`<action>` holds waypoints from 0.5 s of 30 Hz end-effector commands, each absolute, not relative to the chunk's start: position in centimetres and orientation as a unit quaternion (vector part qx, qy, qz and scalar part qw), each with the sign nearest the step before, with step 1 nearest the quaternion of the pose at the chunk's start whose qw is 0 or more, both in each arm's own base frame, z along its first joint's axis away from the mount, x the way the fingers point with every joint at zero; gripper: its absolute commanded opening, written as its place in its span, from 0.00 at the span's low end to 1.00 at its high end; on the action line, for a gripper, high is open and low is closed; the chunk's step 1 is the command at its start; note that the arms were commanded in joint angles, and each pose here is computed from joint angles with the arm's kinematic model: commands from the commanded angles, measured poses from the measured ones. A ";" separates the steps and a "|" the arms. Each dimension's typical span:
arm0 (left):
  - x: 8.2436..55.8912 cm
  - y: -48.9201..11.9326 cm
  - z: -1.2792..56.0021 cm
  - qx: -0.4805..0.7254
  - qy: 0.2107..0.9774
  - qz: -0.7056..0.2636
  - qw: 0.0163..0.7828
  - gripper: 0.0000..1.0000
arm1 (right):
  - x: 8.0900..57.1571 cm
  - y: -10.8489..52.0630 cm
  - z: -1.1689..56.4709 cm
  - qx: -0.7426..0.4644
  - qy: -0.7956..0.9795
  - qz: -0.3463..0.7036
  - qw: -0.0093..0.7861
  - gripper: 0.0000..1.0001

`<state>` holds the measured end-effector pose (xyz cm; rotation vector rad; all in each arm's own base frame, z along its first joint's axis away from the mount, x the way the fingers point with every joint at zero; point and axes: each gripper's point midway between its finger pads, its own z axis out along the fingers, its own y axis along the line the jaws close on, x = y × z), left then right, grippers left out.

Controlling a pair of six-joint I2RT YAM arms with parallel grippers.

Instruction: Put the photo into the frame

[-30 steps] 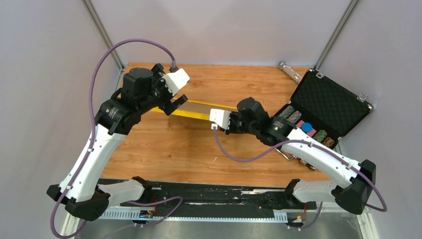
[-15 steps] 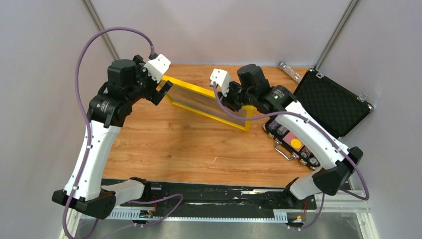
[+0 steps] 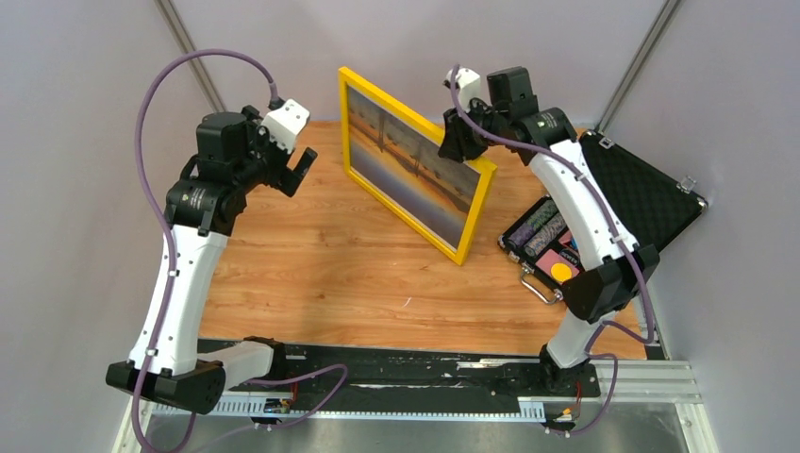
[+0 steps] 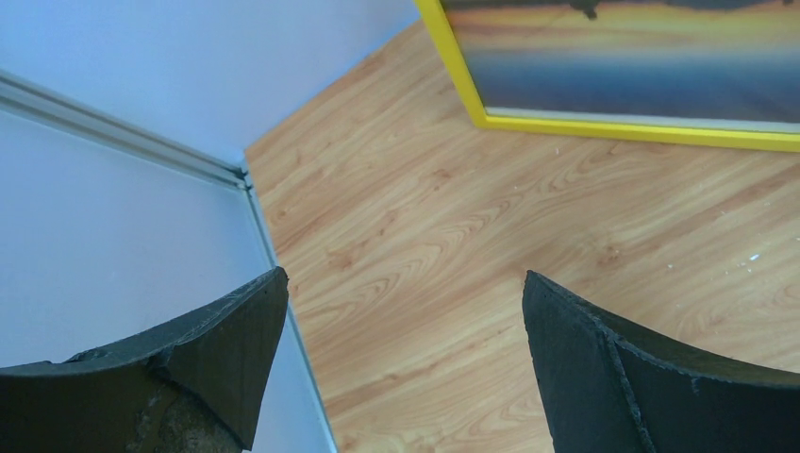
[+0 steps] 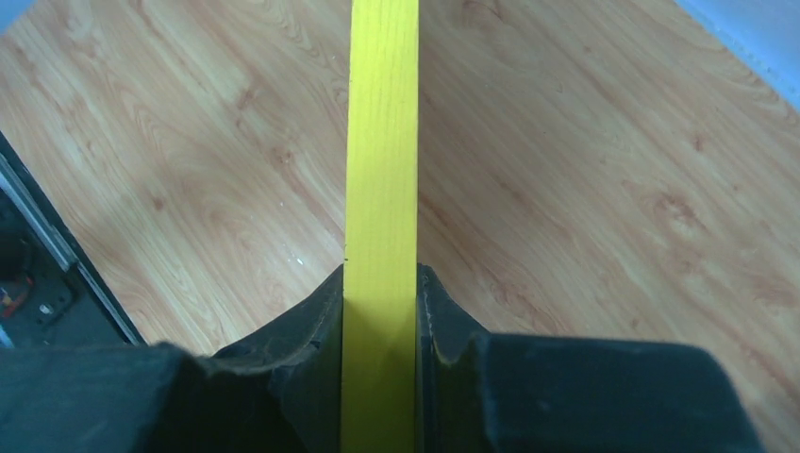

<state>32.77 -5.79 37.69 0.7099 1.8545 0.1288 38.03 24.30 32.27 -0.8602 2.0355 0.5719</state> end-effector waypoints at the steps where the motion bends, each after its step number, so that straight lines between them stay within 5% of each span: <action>1: 33.0 -6.4 36.5 0.291 0.784 0.029 0.547 1.00 | 40.3 23.4 39.1 -0.270 0.777 0.305 0.480 0.00; 15: 33.3 -8.0 30.8 0.298 0.808 -0.024 0.507 1.00 | 44.0 16.2 34.7 -0.100 0.824 0.369 0.418 0.00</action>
